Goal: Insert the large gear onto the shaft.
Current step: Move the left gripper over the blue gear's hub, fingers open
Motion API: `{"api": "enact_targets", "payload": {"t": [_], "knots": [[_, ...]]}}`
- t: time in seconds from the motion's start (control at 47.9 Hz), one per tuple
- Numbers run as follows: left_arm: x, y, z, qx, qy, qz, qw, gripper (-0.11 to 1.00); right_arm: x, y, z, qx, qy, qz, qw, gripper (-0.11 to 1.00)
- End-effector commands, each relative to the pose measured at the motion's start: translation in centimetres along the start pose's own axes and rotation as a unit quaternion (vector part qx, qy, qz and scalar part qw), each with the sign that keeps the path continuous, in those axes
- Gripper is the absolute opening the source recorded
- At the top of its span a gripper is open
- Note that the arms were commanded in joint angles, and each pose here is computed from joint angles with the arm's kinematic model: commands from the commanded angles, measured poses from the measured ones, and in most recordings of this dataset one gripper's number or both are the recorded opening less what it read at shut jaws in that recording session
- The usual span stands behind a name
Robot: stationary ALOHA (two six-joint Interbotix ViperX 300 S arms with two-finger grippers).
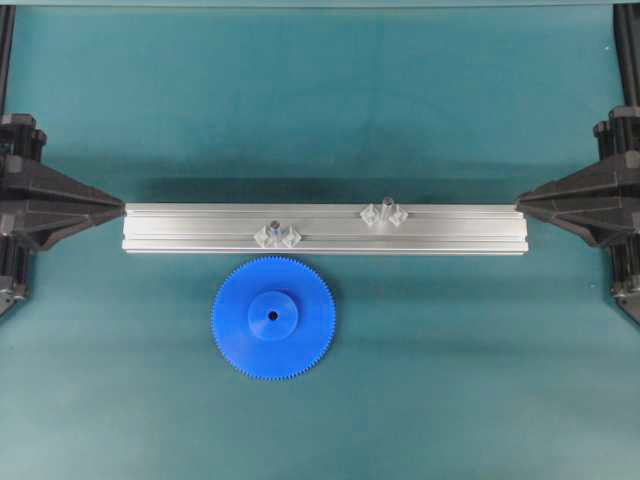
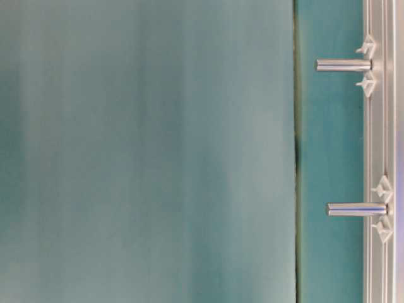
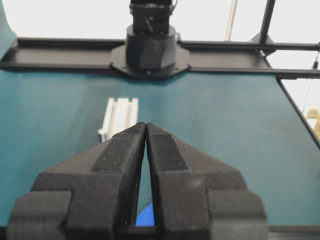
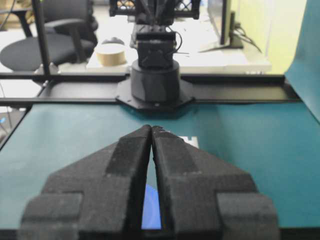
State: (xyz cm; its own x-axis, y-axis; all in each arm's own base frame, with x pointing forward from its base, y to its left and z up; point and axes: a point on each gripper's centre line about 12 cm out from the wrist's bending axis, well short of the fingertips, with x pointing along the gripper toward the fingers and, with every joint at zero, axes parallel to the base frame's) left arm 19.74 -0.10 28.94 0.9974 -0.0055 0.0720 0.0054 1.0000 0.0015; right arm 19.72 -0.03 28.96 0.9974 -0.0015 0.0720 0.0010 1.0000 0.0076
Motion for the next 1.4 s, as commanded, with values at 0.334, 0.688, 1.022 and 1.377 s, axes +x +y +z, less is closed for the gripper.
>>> {"api": "enact_targets", "payload": {"t": [0.334, 0.688, 1.022, 1.377], "knots": [[2.9, -1.2, -0.1, -0.022, 0.133, -0.023, 0.9906, -0.01, 0.2, 0.3, -2.5, 0.115, 0.161, -0.011, 0.9802, 0.11], [9.4, -2.7, -1.9, -0.014, 0.243, -0.039, 0.9692, -0.01, 1.8, 0.4, -4.5, 0.115, 0.254, -0.021, 0.9601, 0.11], [13.6, -3.3, -3.3, -0.011, 0.285, -0.040, 0.9576, -0.01, 2.6, 0.3, -5.6, 0.112, 0.307, -0.027, 0.9448, 0.11], [15.0, -3.6, -4.2, 0.024, 0.353, -0.050, 0.9339, 0.00, 2.3, 0.3, -6.2, 0.112, 0.330, -0.029, 0.9367, 0.11]]}}
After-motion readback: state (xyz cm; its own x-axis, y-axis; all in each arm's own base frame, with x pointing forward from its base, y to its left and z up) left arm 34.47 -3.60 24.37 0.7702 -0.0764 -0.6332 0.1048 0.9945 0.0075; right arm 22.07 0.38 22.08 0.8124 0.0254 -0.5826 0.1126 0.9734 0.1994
